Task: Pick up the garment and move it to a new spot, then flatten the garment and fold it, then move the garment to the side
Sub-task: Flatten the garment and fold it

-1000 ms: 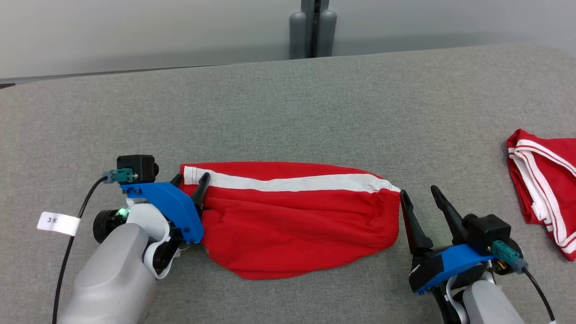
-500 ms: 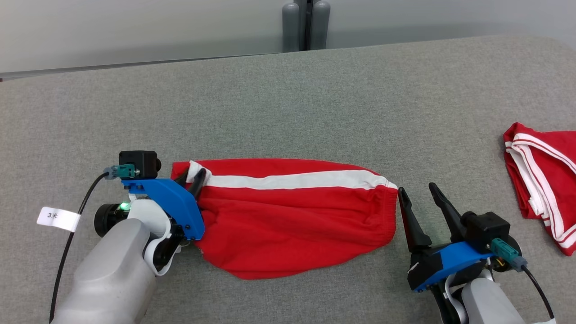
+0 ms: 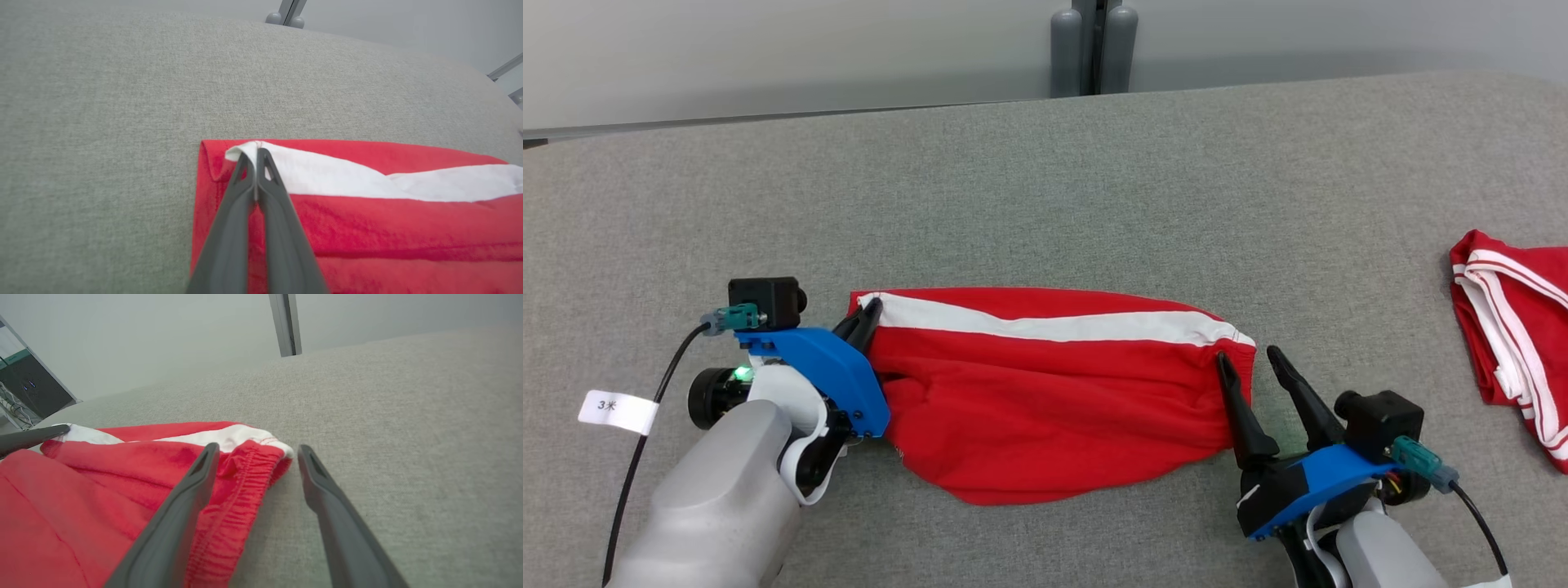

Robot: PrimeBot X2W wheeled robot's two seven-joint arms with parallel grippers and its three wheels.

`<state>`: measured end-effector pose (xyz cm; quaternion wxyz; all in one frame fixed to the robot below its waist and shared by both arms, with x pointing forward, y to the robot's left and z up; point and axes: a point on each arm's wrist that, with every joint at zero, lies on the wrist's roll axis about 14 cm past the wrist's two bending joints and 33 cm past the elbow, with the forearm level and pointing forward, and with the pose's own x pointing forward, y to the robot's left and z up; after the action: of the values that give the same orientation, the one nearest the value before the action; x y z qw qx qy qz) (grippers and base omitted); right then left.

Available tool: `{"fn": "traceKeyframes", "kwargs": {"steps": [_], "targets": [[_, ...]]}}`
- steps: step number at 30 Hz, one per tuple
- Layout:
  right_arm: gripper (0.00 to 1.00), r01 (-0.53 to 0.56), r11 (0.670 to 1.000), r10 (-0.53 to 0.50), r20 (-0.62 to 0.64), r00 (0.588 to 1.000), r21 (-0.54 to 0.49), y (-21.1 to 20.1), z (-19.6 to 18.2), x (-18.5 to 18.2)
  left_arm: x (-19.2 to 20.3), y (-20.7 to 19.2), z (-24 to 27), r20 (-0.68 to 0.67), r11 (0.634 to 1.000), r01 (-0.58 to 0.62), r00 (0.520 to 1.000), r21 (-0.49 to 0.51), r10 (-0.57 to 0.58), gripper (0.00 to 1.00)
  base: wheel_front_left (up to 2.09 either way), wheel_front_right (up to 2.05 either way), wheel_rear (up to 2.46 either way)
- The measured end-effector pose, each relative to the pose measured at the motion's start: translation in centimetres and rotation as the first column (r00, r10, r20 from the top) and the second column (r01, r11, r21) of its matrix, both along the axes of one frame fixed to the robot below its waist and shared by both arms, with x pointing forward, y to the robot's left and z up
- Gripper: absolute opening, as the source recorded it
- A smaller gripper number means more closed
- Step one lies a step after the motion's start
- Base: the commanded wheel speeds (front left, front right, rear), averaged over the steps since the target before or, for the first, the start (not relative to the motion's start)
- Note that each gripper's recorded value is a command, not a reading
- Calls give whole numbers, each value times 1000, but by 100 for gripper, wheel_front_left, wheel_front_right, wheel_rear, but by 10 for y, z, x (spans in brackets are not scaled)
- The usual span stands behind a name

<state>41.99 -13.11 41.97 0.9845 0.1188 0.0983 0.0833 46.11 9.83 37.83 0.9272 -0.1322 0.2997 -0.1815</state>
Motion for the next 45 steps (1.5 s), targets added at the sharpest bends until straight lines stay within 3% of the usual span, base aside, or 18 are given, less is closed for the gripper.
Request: {"fn": "traceKeyframes", "kwargs": {"steps": [6, 16, 28, 29, 30, 31, 32, 33, 45], "targets": [[100, 55, 986, -46, -62, 997, 156, 3, -9, 2, -3, 2, -3, -3, 1000, -4, 1000, 3, 4, 0, 0, 0, 0], [100, 128, 913, -79, -139, 987, 386, 16, -10, 13, 1, 9, -1, 15, 1000, -12, 1000, 19, 12, 0, 0, 0, 0], [100, 152, 862, -80, -168, 983, 483, 19, -6, 25, -1, 12, -5, 7, 1000, -13, 1000, 25, 13, 0, 0, 0, 0], [79, 153, 861, -80, -168, 982, 485, 19, -6, 27, -1, 12, -5, 9, 1000, -12, 1000, 26, 12, 0, 0, 0, 0], [79, 152, 861, -78, -170, 982, 485, 19, -6, 28, -1, 12, -5, 8, 1000, -10, 1000, 28, 10, 0, 0, 0, 0], [11, 151, 864, -76, -172, 982, 481, 18, -7, 29, -1, 12, -5, 8, 1000, -10, 1000, 27, 10, 0, 0, 0, 0], [11, 149, 865, -74, -172, 982, 479, 19, -7, 30, -2, 13, -6, 7, 1000, -11, 1000, 27, 10, 0, 0, 0, 0], [0, 149, 865, -75, -171, 982, 479, 18, -6, 31, -2, 13, -6, 5, 1000, -11, 1000, 28, 10, 0, 0, 0, 0], [0, 112, 878, -80, -88, 993, 466, 14, 18, 45, 1, 23, 7, 78, 999, -45, 996, 24, 43, 0, 0, 0, 0]]}}
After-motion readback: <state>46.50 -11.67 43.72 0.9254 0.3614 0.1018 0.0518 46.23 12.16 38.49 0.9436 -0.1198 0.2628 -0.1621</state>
